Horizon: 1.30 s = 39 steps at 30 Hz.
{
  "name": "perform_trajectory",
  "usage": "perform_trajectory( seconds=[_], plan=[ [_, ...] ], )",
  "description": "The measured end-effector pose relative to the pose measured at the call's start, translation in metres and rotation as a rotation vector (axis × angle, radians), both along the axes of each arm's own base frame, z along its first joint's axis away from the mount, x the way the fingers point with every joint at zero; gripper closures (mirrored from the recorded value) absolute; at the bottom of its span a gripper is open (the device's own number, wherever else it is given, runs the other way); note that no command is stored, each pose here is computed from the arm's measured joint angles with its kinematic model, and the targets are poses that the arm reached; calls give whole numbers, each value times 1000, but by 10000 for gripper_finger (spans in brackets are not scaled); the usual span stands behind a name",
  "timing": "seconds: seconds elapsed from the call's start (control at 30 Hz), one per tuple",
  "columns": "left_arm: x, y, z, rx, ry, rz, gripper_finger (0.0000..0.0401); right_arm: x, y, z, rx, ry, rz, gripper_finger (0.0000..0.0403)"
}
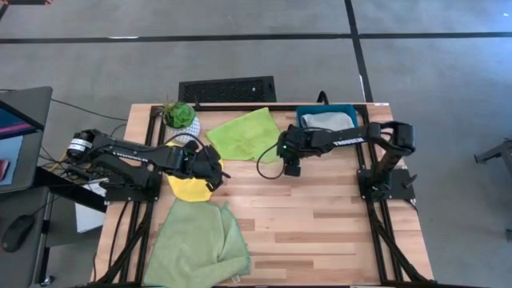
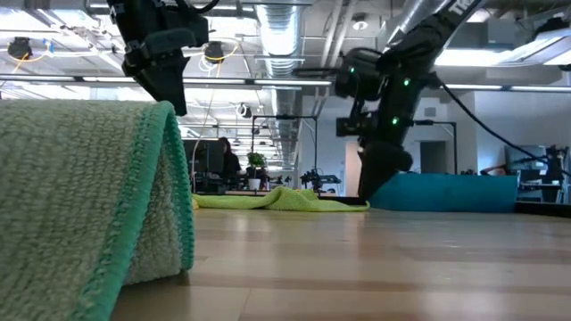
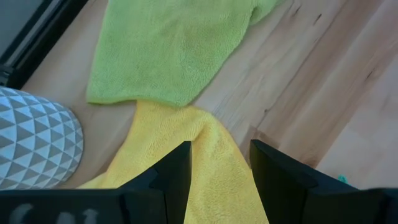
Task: Fold microfiber towels
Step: Fold the light green microfiber towel
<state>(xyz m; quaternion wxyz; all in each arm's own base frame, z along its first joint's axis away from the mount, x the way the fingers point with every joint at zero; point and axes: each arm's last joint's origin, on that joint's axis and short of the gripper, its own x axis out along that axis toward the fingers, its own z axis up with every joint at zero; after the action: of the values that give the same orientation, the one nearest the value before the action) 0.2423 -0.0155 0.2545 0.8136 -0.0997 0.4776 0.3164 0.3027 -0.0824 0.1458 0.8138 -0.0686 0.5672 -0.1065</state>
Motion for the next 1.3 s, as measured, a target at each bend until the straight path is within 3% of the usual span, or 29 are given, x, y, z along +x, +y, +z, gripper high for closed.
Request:
perform_trajectory(
  seconds=[0.2,0.57,0.73,1.1,1.3],
  plan=[
    [0,0,0,0,-2,-2,247,3,-11,-16,8,23,-27,223],
    [0,0,0,0,-1,-2,247,-5,-10,-16,82,73,-68,230],
    [0,0,0,-1,-1,-2,247,-6,-8,-19,113,98,-90,265],
    [0,0,0,-6,-1,-3,247,-5,8,-19,107,125,-51,388],
    [4,-1,-3,-21,-45,-8,247,-8,33,-15,84,167,-65,389]
  ],
)
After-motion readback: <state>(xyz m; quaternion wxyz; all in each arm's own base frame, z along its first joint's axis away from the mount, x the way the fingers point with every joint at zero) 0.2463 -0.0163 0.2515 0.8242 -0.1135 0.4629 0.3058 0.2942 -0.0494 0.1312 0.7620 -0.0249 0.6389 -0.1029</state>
